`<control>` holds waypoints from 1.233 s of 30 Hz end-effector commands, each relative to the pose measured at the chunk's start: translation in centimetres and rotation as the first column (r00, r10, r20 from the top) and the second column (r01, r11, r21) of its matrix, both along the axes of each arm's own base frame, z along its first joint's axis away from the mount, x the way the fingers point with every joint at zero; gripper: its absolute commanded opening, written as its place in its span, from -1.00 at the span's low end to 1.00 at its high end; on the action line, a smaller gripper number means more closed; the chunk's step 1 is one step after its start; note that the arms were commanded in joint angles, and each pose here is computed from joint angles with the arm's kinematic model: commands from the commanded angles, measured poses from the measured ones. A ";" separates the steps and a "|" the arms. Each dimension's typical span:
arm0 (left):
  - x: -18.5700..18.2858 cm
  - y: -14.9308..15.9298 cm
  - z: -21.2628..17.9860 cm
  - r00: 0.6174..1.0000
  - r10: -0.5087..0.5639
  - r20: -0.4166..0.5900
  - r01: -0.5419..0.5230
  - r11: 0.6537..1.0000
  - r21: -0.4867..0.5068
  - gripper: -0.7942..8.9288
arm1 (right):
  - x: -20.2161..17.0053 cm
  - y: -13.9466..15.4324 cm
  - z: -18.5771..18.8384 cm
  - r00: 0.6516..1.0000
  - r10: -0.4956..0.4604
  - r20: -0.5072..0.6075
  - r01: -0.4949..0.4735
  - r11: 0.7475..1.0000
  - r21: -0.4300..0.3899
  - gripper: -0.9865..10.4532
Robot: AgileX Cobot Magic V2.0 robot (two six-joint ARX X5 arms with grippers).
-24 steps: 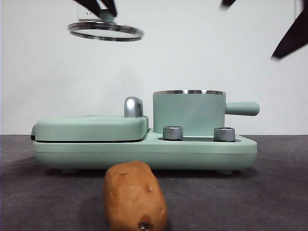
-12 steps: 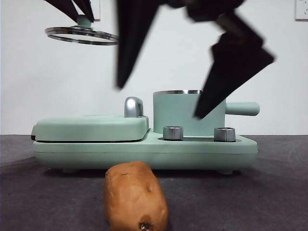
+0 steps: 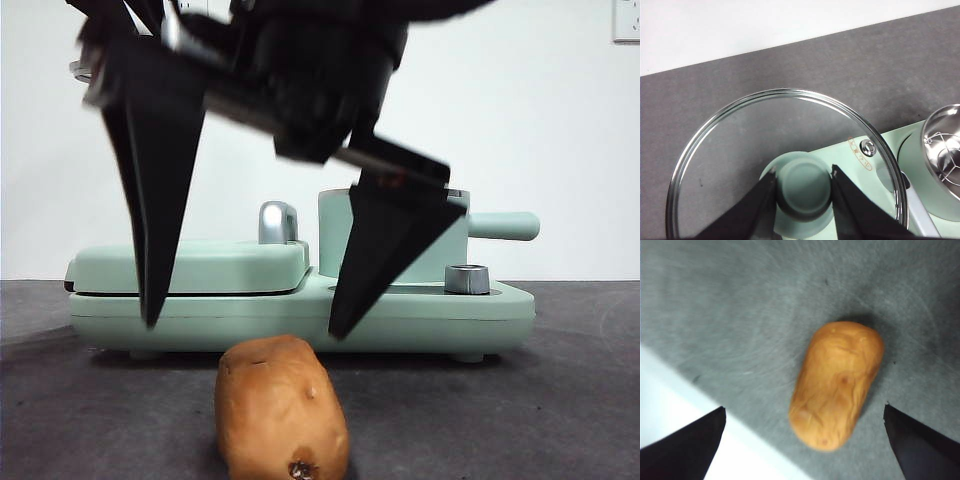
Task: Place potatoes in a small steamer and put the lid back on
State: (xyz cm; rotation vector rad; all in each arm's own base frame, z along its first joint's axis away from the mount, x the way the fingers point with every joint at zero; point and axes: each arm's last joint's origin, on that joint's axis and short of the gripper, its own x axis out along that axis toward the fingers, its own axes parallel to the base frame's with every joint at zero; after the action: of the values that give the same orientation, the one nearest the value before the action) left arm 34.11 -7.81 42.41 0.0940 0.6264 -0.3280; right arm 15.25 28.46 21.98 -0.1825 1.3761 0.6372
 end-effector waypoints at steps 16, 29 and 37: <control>-0.2 0.3 1.4 0.998 -0.004 0.066 0.004 1.000 0.001 -0.83 | 0.8 1.9 -3.6 1.000 -0.023 0.008 0.024 0.996 -0.081 -0.24; -0.2 0.3 1.4 0.998 -0.004 0.064 0.004 1.000 0.001 -0.83 | 2.2 1.0 -3.6 0.997 -0.058 -0.045 0.056 0.997 -0.060 -0.48; -0.2 0.3 1.3 0.998 -0.008 0.061 0.008 1.000 0.008 -0.83 | 3.6 1.1 -0.6 0.998 -0.059 -0.039 0.057 0.997 -0.050 -0.48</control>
State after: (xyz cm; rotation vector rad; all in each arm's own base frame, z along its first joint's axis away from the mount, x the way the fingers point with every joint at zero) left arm 34.15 -7.47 42.36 0.0989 0.6308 -0.3214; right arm 18.56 28.90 20.79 -0.1620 1.4569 0.5366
